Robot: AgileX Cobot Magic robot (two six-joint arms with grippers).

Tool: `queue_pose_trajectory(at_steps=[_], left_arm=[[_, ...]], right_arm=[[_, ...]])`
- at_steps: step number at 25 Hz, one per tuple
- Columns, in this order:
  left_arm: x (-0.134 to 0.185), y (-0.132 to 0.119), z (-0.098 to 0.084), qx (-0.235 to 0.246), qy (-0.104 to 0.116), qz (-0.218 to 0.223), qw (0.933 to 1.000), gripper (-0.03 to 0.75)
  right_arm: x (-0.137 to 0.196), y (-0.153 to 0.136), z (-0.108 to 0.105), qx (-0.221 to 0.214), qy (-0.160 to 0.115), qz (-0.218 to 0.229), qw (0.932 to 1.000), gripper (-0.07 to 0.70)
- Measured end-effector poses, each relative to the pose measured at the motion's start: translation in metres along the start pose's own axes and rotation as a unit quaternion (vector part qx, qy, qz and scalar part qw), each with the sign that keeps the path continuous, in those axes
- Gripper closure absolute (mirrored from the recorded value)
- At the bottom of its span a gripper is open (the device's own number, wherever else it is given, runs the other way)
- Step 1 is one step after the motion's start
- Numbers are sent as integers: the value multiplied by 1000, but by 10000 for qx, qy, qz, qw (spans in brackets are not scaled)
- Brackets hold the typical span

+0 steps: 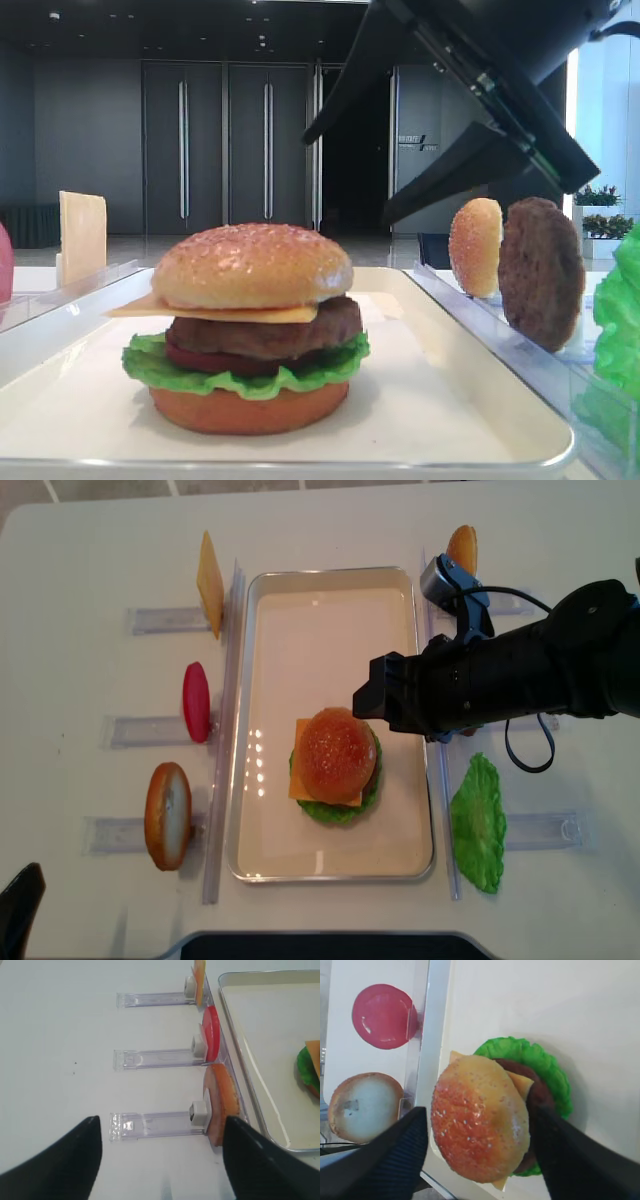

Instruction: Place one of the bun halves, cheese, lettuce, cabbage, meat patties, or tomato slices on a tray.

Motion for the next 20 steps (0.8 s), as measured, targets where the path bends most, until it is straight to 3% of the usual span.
queue_pose_trajectory(at_steps=[11, 20], left_arm=[[0, 0, 0, 0, 0, 0, 10000, 141], [0, 0, 0, 0, 0, 0, 10000, 141]], right_arm=[[-10, 27, 25, -39, 301, -337, 9990, 163], [-17, 69, 38, 700, 798, -606, 9925, 163]])
Point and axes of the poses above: a point on each arm's last joint axis where the gripper is mounted, y pointing back along that axis away from the gripper, z along the wrist's bending axis when the last joint is at zero, x = y × z, the point moved 4 cm from there along -y, pointing out along that axis toward the gripper, and after that the axes turned 7 degrees about -y, right-handed, at the moved point
